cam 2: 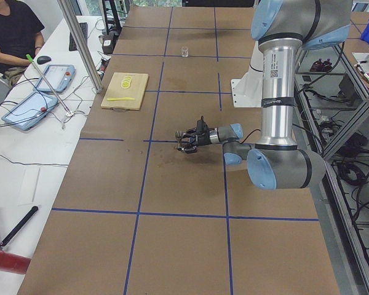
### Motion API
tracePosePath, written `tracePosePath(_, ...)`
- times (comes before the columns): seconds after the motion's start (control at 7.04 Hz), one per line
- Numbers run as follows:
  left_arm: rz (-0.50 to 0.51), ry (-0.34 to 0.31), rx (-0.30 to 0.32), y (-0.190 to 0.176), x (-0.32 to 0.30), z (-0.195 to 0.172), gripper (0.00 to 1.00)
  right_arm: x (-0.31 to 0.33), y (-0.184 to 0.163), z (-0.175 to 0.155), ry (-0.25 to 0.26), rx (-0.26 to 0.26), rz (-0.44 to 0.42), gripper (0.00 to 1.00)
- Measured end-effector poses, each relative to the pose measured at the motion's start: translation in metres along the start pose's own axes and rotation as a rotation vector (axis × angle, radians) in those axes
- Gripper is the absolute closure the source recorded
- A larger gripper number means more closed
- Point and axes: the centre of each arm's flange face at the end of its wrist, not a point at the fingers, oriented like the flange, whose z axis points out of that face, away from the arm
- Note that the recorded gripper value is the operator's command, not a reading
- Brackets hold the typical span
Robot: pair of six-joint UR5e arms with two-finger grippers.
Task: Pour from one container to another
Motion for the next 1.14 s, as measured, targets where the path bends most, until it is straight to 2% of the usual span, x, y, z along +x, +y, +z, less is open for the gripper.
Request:
tracePosePath(0.14,0.004,-0.003,0.005,-0.0025,-0.0005,0.002,0.3,0.0,0.0,0.0,0.0,0.0,0.0,0.0)
tracePosePath(0.57,0.001,-0.001,0.008,-0.0044,0.0035,0.0034,0.55,-0.0005,-0.0001,-0.0004,0.0,0.001,-0.001,0.0)
tracePosePath(0.71,-0.003,0.001,0.01,-0.0051,0.0067,0.004,0.66,-0.0006,-0.0002,-0.0005,0.0,0.001,-0.002,0.0)
tracePosePath(0.85,-0.004,0.002,0.01,-0.0055,0.0084,0.0043,0.93,-0.0006,-0.0002,-0.0005,0.0,0.001,-0.002,0.0)
tracePosePath(0.99,-0.004,0.003,0.01,-0.0056,0.0093,0.0043,1.0,-0.0006,-0.0001,-0.0005,0.0,0.001,-0.002,0.0)
tracePosePath(1.14,-0.004,0.003,0.011,-0.006,0.0093,0.0044,1.0,-0.0007,-0.0002,-0.0006,0.0,0.001,-0.002,0.0)
